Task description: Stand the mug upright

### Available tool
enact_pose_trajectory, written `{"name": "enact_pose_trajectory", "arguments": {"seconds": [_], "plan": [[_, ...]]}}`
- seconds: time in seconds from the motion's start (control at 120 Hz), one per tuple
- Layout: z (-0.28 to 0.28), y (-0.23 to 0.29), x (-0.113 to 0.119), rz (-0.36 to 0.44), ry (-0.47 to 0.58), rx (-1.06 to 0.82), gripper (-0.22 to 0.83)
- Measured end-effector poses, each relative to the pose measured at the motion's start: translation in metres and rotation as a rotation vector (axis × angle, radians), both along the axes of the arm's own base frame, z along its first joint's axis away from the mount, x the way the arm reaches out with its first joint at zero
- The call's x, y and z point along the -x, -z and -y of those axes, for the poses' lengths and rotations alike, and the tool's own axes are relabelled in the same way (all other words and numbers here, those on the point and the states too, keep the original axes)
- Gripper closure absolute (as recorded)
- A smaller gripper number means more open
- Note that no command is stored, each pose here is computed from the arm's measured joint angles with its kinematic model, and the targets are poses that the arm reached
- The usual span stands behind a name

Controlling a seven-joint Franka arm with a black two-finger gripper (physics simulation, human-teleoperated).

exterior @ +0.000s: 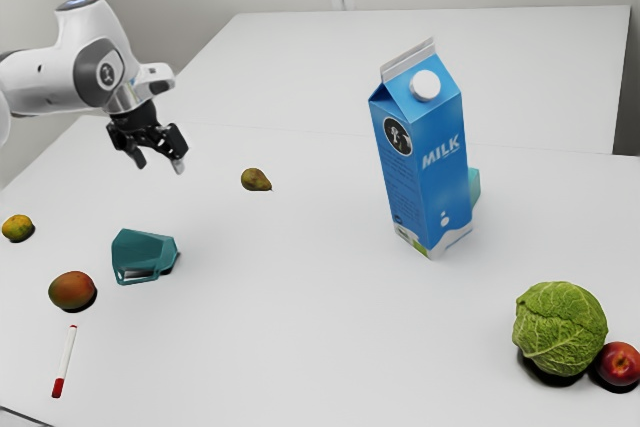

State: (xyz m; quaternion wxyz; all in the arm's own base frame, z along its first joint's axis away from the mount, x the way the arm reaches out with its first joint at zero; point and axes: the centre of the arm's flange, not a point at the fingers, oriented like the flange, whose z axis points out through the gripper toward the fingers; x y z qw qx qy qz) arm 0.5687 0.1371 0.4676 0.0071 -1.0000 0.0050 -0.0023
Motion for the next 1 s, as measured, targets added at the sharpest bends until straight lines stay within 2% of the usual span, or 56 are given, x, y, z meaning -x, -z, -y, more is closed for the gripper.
{"name": "enact_pose_trajectory", "arguments": {"seconds": [0.167,0.375,0.508,0.692,0.85,1.0], "plan": [[-0.019,0.013,0.018,-0.009,-0.045,0.048,0.0],[-0.102,0.049,0.035,-0.009,-0.166,0.202,0.0],[-0.135,0.068,0.039,-0.026,-0.159,0.282,0.0],[-0.179,0.103,0.061,-0.075,-0.153,0.417,0.0],[-0.191,0.134,0.074,-0.104,-0.124,0.548,0.0],[-0.198,0.151,0.082,-0.09,-0.101,0.65,0.0]]}}
